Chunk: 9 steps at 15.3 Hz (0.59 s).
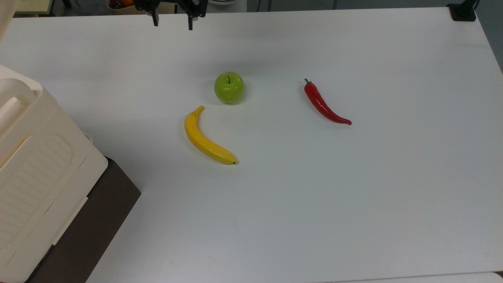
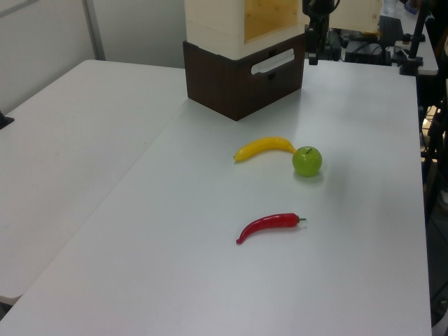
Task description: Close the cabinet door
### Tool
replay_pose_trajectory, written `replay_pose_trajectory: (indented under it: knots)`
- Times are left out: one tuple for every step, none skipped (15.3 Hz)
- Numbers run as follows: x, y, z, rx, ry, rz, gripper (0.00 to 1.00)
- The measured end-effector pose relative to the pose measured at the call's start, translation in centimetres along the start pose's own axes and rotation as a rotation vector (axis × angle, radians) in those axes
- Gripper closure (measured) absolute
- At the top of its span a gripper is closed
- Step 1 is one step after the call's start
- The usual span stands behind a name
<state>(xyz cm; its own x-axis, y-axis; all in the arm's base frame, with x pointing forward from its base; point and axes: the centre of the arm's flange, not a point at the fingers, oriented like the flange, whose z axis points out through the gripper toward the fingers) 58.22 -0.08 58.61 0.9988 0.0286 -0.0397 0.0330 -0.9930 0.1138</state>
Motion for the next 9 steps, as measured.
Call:
replay_pose_trajectory:
  knots:
    - [0.0, 0.0, 0.0, 0.000, 0.000, -0.001, 0.42]
    - [0.0, 0.1, 0.0, 0.000, 0.000, -0.002, 0.54]
    - [0.0, 0.1, 0.0, 0.000, 0.000, -0.004, 0.65]
    - [0.0, 0.2, 0.0, 0.000, 0.000, -0.005, 0.75]
    - [0.0, 0.3, 0.0, 0.000, -0.001, -0.004, 0.86]
    - [0.0, 0.4, 0.0, 0.000, -0.001, -0.003, 0.97]
    - [0.0, 0.6, 0.0, 0.000, 0.000, 0.000, 0.99]
    - [0.0, 0.9, -0.1, 0.000, 0.003, 0.006, 0.99]
    - [0.0, 1.4, -0.3, 0.000, 0.008, 0.015, 0.99]
